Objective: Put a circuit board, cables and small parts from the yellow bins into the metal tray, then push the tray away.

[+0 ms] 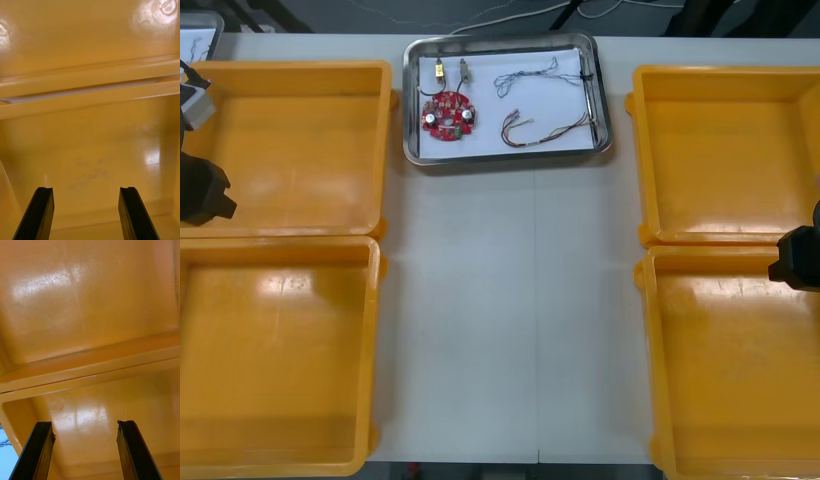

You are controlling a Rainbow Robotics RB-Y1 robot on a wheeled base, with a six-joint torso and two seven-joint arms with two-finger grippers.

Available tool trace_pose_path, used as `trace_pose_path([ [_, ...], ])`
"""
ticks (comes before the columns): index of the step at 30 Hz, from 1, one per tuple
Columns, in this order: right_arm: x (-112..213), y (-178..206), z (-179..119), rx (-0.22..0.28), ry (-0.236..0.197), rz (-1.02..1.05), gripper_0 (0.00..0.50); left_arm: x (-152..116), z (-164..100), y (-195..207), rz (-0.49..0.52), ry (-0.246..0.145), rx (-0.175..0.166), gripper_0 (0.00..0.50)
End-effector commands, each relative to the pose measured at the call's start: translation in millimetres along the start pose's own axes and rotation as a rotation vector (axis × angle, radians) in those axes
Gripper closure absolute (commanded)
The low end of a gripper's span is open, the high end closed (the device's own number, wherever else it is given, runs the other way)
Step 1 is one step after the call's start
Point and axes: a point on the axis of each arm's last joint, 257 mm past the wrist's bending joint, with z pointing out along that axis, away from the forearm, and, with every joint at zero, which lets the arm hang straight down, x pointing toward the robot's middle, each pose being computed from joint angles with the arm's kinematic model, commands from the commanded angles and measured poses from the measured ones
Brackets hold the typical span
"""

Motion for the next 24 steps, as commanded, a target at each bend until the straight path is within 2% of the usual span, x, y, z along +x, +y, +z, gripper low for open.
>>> trace_pose_path([
  [1,-1,-10,-7,0.019,-0.026,-0.054,0.0,0,-10,9,0.057,-0.02,-0.024,0.0],
  [8,0,-2,-1,-0.016,-0.042,-0.081,0.0,0,-10,9,0.057,-0.02,-0.024,0.0],
  [14,-3,-5,5,-0.008,-0.071,-0.15,0.0,0,-10,9,0.057,-0.02,-0.024,0.0],
  [24,0,2,8,-0.034,-0.068,-0.147,0.0,0,-10,9,0.057,-0.02,-0.024,0.0],
])
